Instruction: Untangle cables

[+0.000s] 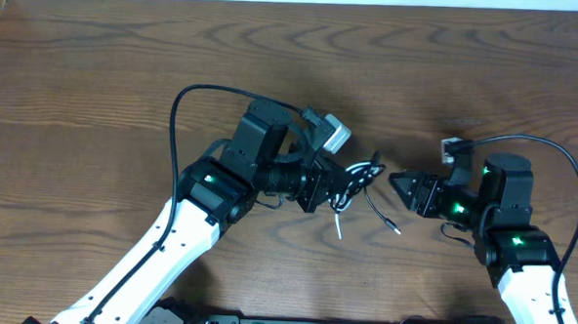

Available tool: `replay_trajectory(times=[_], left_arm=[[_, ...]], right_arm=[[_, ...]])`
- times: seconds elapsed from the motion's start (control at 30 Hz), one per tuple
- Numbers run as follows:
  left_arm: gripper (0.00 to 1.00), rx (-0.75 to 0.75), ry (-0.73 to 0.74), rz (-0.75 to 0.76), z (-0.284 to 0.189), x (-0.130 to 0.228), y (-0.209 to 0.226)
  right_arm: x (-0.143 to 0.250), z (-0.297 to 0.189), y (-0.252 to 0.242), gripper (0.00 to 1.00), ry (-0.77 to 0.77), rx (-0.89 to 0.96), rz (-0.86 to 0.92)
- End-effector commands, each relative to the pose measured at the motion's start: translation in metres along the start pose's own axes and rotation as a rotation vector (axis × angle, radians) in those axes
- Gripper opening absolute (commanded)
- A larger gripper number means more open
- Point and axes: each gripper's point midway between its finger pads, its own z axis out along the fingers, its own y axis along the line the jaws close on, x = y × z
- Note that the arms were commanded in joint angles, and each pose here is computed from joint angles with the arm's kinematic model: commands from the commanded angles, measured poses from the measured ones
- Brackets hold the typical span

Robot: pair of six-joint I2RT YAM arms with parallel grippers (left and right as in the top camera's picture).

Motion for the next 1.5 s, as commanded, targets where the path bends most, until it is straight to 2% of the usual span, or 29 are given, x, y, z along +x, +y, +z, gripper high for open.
replay_trajectory(times=[0.0, 0.07, 0.1, 0.4, 0.47, 0.5, 0.6, 0.8, 0.87, 0.9, 0.93, 0.97, 1.0, 1.23, 1.33, 1.47], left_arm=[[0.07, 0.150, 0.010, -0.008, -0.003, -0.002, -0.027], [0.07, 0.159, 0.010, -0.052, -0.003, -0.003, -0.029], [0.08, 0.173, 0.012, -0.058, -0.004, -0.003, -0.031], [0.08, 0.295, -0.004, -0.114, -0.009, -0.015, -0.054], [0.07, 0.315, -0.004, -0.121, -0.010, -0.017, -0.057], [0.08, 0.317, -0.005, -0.127, -0.010, -0.018, -0.058], [0.08, 0.311, -0.011, -0.126, -0.010, -0.019, -0.057], [0.07, 0.284, -0.023, -0.126, -0.008, -0.021, -0.052], [0.07, 0.284, -0.022, -0.126, -0.008, -0.021, -0.052], [0.08, 0.285, -0.021, -0.127, -0.008, -0.020, -0.052], [0.08, 0.285, -0.021, -0.127, -0.008, -0.020, -0.052], [0.08, 0.287, -0.020, -0.127, -0.008, -0.020, -0.052], [0.08, 0.292, -0.017, -0.128, -0.008, -0.020, -0.053], [0.08, 0.284, -0.003, -0.137, -0.006, -0.016, -0.050], [0.07, 0.285, -0.002, -0.136, -0.006, -0.015, -0.050], [0.08, 0.283, -0.003, -0.131, -0.006, -0.015, -0.050]], right_arm=[[0.015, -0.008, 0.048, 0.48, 0.090, -0.273, -0.111], [0.015, -0.010, 0.055, 0.60, 0.090, -0.314, -0.151], [0.014, -0.010, 0.055, 0.62, 0.087, -0.314, -0.154], [-0.001, -0.011, 0.062, 0.63, 0.011, -0.330, -0.279], [-0.007, -0.011, 0.060, 0.54, -0.013, -0.312, -0.293], [-0.010, -0.009, 0.057, 0.43, -0.026, -0.288, -0.293], [-0.016, -0.006, 0.045, 0.02, -0.055, -0.212, -0.266], [-0.011, -0.005, 0.040, 0.01, -0.031, -0.198, -0.240], [-0.007, -0.005, 0.038, 0.01, -0.014, -0.192, -0.223], [-0.004, -0.005, 0.037, 0.07, -0.004, -0.188, -0.213], [-0.002, -0.004, 0.036, 0.17, 0.003, -0.185, -0.208], [-0.001, -0.004, 0.035, 0.33, 0.007, -0.182, -0.214], [-0.001, -0.004, 0.034, 0.40, 0.007, -0.179, -0.229], [-0.006, -0.002, 0.021, 0.47, -0.019, -0.102, -0.230], [-0.003, -0.003, 0.026, 0.50, -0.003, -0.133, -0.232], [0.005, -0.005, 0.038, 0.53, 0.021, -0.210, -0.347]])
